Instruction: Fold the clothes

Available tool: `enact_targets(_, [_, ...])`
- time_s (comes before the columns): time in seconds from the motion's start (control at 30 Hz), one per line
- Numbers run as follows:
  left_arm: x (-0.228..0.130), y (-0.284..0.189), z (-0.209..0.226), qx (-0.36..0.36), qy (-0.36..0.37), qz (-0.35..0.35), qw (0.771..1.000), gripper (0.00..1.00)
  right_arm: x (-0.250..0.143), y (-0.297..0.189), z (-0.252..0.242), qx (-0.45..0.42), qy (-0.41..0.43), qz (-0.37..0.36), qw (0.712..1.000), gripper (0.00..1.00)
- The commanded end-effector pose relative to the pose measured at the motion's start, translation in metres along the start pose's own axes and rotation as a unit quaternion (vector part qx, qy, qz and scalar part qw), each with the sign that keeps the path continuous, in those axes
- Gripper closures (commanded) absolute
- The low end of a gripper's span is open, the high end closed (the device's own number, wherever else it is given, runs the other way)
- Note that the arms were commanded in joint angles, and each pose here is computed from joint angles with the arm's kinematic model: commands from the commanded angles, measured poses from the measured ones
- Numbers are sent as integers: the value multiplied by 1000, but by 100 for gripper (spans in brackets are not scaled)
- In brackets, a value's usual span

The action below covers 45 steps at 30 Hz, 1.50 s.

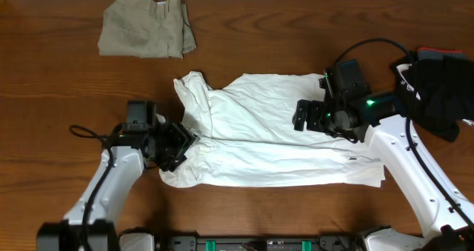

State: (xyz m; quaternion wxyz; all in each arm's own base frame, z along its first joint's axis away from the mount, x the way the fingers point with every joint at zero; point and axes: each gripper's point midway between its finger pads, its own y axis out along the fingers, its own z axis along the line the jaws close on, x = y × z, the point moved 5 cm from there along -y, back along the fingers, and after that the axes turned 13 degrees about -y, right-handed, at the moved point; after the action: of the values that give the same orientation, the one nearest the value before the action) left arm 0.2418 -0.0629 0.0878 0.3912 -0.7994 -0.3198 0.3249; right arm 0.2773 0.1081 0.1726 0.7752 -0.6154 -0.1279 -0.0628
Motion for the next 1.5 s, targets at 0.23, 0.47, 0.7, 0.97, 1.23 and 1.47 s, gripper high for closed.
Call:
enact_targets(0.23, [-18,-81,-22,-67,105,-127,984,28,4,-4,0,3,-28,-9,1000,1])
enact_targets(0.47, [-6,-86,-40,-71,207,-166,962,22,8,-4,1,5,-30,-19,999,1])
enact_targets(0.7, [38,-77,-61,72,260,-184,945,9,2,-3,0,2,-34,-5,999,1])
enact_targets(0.97, [60,-53,-95,84,354,-135,922,9,3,-3,1,3,-37,-8,999,1])
enact_targets(1.23, [65,-12,-84,98,367,-66,923,9,3,-3,1,3,-37,-8,999,1])
enact_targets(1.47, [46,14,-89,101,427,-27,898,9,3,-3,1,3,-37,-8,999,1])
